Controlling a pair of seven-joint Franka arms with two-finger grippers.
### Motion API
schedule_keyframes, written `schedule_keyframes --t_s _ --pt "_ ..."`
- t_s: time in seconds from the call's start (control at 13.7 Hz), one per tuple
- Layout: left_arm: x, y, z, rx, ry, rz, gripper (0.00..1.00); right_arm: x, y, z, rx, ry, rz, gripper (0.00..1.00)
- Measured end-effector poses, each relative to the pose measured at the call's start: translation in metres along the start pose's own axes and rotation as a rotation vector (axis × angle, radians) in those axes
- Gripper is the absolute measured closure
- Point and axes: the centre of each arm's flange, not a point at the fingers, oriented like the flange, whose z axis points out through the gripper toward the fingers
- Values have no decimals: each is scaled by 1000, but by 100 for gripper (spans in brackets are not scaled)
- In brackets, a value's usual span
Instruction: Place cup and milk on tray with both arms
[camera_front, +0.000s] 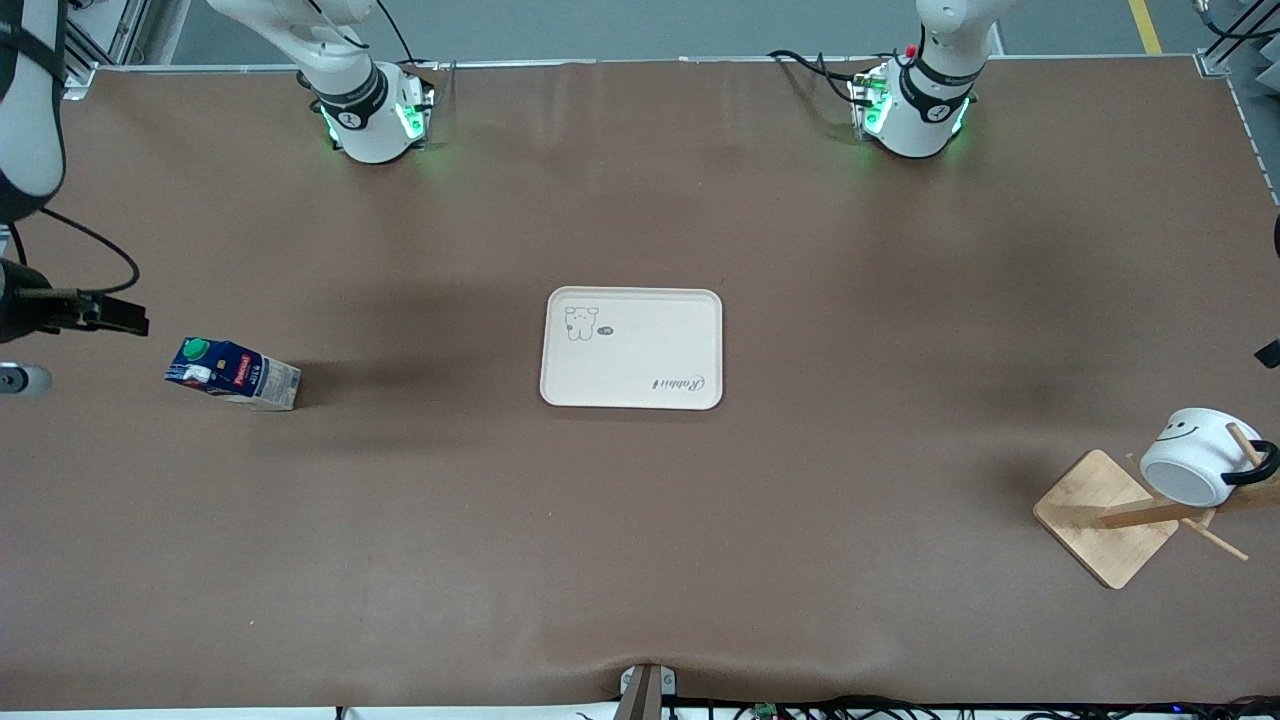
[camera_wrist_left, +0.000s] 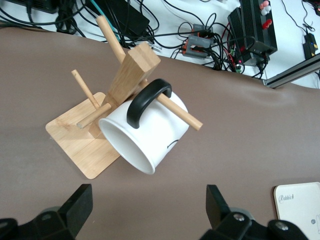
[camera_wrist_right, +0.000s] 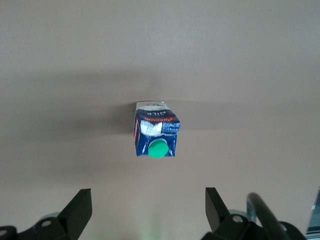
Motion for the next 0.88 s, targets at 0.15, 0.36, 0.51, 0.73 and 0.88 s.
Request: schedule_keyframes --t_s 0.15,0.36,0.51,0.73,0.88 --pt "-3 -13 17 -7 -10 10 0 14 9 36 29 -25 16 0" --pt "-3 -24 34 -18 -18 27 0 20 16 78 40 -37 27 0" --pt "1 -23 41 -20 -17 34 0 23 19 105 45 -17 34 0" --pt "7 -17 50 -25 -19 48 0 19 28 155 58 -9 55 0" --pt "8 -12 59 -33 -27 55 0 14 26 175 91 -27 68 0"
